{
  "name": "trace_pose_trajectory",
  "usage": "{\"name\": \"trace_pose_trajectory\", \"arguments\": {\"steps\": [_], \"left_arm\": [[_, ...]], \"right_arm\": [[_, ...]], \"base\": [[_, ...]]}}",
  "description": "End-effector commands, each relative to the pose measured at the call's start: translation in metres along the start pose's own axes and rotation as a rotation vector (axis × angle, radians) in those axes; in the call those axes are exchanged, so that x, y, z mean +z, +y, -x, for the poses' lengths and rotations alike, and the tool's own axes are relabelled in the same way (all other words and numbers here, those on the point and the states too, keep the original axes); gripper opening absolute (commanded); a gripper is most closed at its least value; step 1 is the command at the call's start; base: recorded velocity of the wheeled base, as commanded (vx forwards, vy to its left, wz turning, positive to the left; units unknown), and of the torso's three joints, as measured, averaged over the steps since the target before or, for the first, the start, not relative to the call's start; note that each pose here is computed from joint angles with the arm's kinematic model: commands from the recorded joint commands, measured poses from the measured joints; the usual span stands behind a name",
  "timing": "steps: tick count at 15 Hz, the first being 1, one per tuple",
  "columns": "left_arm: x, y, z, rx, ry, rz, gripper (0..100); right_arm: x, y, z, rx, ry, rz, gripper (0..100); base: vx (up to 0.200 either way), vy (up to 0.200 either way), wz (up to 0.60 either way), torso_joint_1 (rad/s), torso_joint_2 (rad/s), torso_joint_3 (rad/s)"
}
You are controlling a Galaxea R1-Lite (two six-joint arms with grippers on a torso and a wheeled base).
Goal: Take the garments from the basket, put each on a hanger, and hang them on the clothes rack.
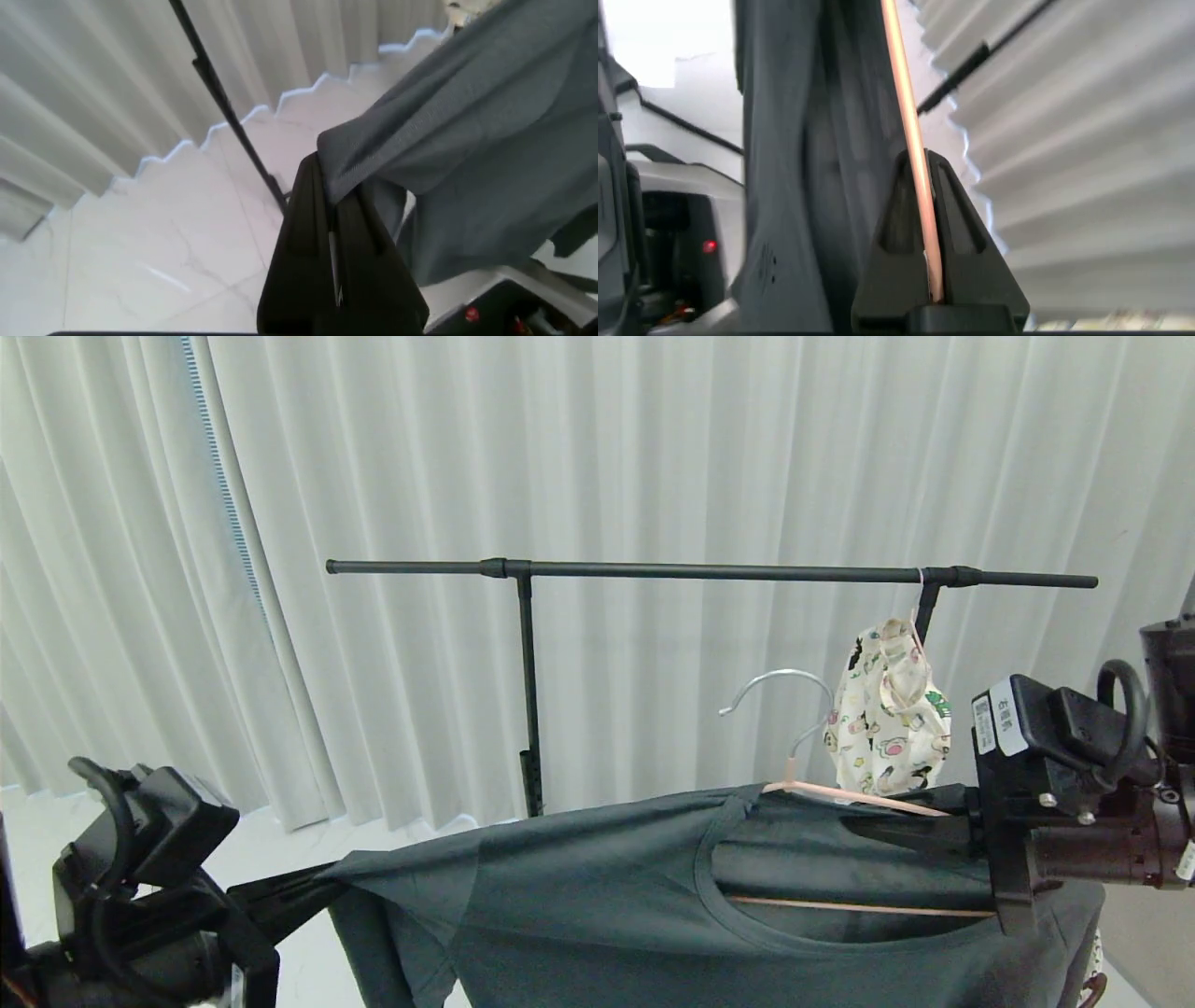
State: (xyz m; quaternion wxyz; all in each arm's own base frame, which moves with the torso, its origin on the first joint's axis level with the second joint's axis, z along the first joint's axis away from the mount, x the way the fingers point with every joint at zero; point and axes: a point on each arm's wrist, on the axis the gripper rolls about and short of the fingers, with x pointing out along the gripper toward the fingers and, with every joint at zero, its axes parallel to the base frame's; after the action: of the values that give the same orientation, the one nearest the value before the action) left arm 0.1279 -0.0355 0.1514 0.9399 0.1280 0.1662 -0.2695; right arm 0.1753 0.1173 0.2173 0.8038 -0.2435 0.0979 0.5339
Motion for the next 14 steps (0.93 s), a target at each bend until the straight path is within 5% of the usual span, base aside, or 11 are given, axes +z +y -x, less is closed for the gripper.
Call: {"name": "trace_pose_trajectory", "arguments": {"steps": [1, 5, 10, 11, 14], "left_arm": [[-0.007, -0.009, 0.012, -0.016, -0.028, -0.025, 0], [-0.013, -0.012, 0.001, -0.063, 0.034, -0.022, 0], [0.002, -0.006, -0.010, -0.056, 0.023, -0.030, 0], [0.001, -0.006, -0.010, -0.057, 0.026, -0.031, 100], [0.003, -0.006, -0.010, -0.058, 0.019, -0.031, 100]], "right_arm": [[0.003, -0.003, 0.001, -0.024, -0.024, -0.021, 0], [0.014, -0.003, 0.010, -0.071, -0.096, -0.052, 0], [0.019, 0.002, 0.016, -0.069, -0.118, -0.049, 0], [0.020, 0.002, 0.016, -0.070, -0.121, -0.048, 0], [0.022, 0.001, 0.017, -0.075, -0.130, -0.067, 0]], "base": [[0.000, 0.000, 0.00, 0.000, 0.00, 0.000], [0.000, 0.000, 0.00, 0.000, 0.00, 0.000], [0.000, 0.000, 0.00, 0.000, 0.00, 0.000], [0.000, 0.000, 0.00, 0.000, 0.00, 0.000], [0.000, 0.000, 0.00, 0.000, 0.00, 0.000]]}}
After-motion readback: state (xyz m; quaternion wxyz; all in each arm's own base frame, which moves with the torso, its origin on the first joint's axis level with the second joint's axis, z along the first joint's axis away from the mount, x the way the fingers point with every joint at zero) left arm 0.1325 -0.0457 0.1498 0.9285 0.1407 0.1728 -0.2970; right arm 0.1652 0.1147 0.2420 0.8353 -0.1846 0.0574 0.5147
